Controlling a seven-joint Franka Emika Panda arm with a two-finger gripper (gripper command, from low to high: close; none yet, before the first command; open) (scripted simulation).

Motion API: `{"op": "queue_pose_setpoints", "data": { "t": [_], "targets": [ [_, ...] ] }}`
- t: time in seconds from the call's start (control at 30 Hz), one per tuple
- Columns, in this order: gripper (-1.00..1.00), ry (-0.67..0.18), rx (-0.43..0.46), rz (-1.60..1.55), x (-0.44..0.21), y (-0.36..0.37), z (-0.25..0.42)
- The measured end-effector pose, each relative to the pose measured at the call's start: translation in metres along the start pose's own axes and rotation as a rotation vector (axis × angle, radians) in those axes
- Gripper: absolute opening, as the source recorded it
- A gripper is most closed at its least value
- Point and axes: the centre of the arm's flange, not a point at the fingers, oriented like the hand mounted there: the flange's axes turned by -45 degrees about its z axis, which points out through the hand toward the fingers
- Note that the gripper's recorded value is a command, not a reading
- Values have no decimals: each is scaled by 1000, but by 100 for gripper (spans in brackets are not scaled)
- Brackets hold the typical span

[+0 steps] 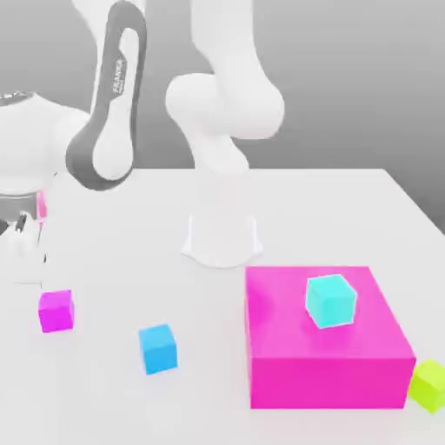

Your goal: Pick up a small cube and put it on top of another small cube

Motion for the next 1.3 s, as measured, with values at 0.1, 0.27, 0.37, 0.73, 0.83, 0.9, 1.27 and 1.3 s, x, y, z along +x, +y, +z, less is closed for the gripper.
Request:
{"op": "queue_pose_setpoints", "data": {
  "t": [0.1, 0.27, 0.37, 0.73, 0.83, 0.9, 1.27, 1.3],
  "targets": [
    [0, -4, -1, 4, -1, 1, 30],
    [-100, -4, -4, 4, -2, 2, 49],
    [-100, -4, -4, 4, -3, 2, 54],
    [-100, -13, -12, -266, -26, -67, -10],
    [-100, -22, -21, -523, -60, -132, -13],
    [-100, -26, -27, -696, -91, -173, -15],
    [-100, -20, -39, -1575, -331, -317, -38],
    [-100, -17, -38, -1647, -355, -322, -41]
  ]
}}
